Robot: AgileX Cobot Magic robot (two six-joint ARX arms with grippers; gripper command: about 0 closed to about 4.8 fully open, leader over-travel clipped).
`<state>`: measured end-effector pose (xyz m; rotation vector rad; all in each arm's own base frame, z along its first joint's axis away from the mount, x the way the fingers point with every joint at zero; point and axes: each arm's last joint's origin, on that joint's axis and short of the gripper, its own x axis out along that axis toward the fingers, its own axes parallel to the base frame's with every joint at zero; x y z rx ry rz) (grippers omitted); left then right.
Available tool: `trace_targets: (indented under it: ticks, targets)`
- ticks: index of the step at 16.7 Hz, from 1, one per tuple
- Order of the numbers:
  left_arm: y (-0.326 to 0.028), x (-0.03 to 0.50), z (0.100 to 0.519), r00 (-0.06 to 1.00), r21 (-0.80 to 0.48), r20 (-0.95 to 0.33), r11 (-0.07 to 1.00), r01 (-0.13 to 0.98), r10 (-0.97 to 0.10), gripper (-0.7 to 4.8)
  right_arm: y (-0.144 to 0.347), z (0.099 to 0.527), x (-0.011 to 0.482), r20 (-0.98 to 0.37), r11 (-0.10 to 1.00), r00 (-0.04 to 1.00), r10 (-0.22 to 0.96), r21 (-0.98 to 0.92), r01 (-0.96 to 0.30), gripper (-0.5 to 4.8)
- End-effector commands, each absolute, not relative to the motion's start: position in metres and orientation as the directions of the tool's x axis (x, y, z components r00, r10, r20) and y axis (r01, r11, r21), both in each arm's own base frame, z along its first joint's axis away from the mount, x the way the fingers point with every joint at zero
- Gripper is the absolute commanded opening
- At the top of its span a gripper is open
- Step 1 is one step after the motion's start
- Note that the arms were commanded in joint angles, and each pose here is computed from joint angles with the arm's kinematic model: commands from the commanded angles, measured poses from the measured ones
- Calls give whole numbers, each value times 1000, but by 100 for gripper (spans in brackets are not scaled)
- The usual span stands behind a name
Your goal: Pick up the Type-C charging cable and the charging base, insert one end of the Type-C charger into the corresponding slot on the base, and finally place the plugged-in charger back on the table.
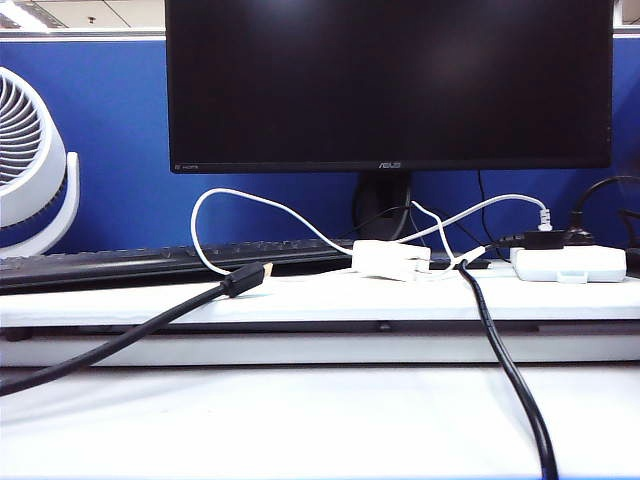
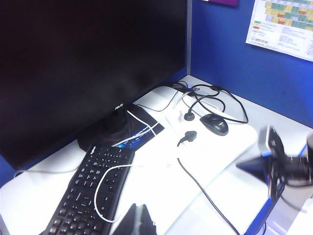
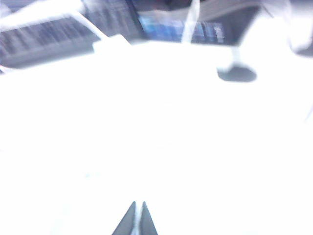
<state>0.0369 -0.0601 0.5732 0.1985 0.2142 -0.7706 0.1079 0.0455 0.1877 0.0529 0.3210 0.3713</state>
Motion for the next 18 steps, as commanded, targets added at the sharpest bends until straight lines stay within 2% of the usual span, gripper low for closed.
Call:
trace_targets:
  ticks: [1, 2, 4, 9, 13, 18]
  targets:
    - [-58, 36, 574, 698, 84, -257, 704, 705, -668, -6, 42, 172, 104, -275, 953, 913, 302, 101, -285, -1]
    - [-58, 36, 574, 698, 78, -257, 706, 704, -668, -6, 39, 163, 102, -306, 968, 918, 251, 82, -237, -1]
    - [-58, 36, 574, 697, 76, -257, 705, 705, -669, -6, 38, 144, 99, -385, 973, 894, 229, 68, -220, -1]
    - [-59, 36, 574, 698, 90, -259, 703, 705, -667, -6, 38, 137, 100, -372, 972, 898, 234, 77, -221, -1]
    - [-90, 49, 576, 699, 161, -254, 684, 712, -668, -6, 38, 137, 100, -371, 972, 898, 234, 77, -222, -1]
    - [-131, 65, 588, 687, 128, -125, 675, 727, -716, -6, 38, 137, 100, -372, 972, 898, 234, 77, -221, -1]
